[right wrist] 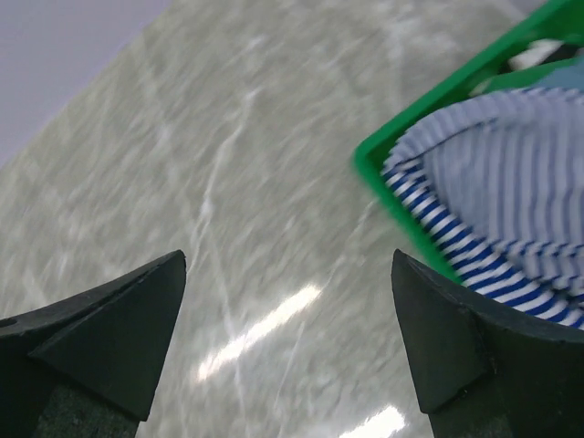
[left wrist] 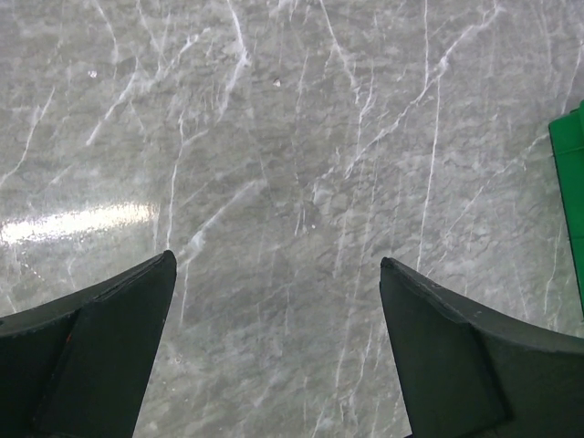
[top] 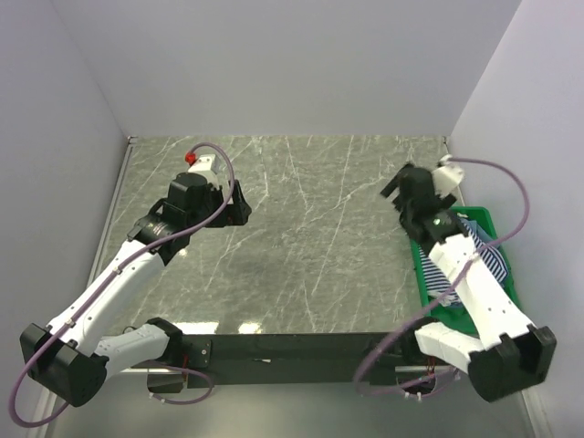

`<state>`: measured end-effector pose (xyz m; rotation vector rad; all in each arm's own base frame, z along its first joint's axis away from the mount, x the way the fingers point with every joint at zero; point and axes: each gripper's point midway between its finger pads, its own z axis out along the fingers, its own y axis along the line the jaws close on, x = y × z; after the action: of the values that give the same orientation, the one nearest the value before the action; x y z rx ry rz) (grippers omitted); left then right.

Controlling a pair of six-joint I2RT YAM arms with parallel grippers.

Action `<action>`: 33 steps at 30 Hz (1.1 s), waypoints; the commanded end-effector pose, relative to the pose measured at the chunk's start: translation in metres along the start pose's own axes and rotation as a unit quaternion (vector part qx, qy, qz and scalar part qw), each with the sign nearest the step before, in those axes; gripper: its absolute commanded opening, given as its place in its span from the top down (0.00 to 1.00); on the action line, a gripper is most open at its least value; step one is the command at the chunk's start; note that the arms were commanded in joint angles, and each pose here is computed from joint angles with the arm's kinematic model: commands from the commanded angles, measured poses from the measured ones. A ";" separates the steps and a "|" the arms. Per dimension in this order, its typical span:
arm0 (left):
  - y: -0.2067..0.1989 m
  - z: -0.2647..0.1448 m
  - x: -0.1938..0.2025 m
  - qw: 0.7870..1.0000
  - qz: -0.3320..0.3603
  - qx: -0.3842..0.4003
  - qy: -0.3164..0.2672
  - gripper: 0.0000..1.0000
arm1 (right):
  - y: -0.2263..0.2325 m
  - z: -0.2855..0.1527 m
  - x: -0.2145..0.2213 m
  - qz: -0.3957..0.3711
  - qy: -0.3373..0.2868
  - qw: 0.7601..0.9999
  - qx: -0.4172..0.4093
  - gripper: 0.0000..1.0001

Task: Fold and stack the tank tops
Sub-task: Grab the tank top from the pile

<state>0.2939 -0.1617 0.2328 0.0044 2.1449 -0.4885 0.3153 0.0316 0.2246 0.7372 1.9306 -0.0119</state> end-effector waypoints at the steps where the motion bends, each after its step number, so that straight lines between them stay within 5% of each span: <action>1: -0.004 -0.002 -0.004 1.000 -0.008 0.008 -0.012 0.01 | -0.044 0.022 -0.027 0.014 0.008 0.996 0.087 0.00; 5: -0.004 0.001 0.001 1.000 -0.014 0.010 -0.005 0.01 | -0.123 0.039 -0.047 0.099 0.002 0.979 0.180 0.02; 13: -0.004 0.003 0.011 1.000 -0.019 0.016 0.009 0.01 | -0.198 0.047 -0.031 0.153 -0.005 0.954 0.257 0.05; 28: -0.010 0.019 0.022 0.998 -0.028 0.023 0.044 0.02 | -0.233 0.105 -0.004 0.198 0.019 0.937 0.286 0.12; 31: -0.008 0.019 0.022 0.999 -0.028 0.018 0.042 0.02 | -0.229 0.107 0.000 0.201 0.024 0.940 0.275 0.20; 33: -0.007 0.019 0.023 0.998 -0.029 0.017 0.043 0.02 | -0.226 0.103 -0.005 0.203 0.015 0.942 0.267 0.35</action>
<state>0.2922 -0.1750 0.1957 -0.0139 2.2623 -0.5369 0.2826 -0.1847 0.0964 1.5113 1.8553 -0.3179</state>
